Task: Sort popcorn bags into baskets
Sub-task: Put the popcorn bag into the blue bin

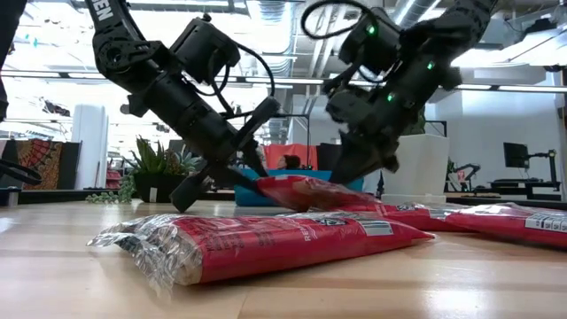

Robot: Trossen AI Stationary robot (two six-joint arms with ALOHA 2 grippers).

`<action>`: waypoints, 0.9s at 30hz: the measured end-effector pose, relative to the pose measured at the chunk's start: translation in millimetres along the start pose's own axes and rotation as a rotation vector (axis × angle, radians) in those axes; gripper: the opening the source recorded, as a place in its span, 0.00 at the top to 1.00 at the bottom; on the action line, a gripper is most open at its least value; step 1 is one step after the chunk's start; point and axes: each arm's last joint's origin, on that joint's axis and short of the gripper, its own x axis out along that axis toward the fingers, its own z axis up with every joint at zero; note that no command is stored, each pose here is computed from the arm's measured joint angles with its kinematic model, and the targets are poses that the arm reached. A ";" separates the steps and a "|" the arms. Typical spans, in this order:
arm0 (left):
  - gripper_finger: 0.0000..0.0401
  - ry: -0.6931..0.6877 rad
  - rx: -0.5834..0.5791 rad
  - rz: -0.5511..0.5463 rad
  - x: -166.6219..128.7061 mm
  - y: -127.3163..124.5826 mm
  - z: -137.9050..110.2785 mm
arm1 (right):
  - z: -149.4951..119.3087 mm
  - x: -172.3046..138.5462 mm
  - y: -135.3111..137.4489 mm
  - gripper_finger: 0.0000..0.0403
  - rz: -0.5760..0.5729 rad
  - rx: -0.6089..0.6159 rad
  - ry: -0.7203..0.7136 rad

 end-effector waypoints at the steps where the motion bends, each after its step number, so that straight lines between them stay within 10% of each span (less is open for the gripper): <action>1: 0.96 0.019 0.002 -0.021 0.0 -1.9 -0.5 | 2.4 -6.8 -1.7 0.97 -0.013 0.003 0.003; 16: 0.98 0.078 0.142 -0.246 -25.8 -79.7 31.2 | 24.1 -142.5 -42.2 0.97 -0.308 0.000 -0.161; 27: 0.98 -0.124 0.604 -0.135 -55.6 -177.6 145.6 | 22.6 -165.4 -52.0 0.94 -0.374 0.089 -0.227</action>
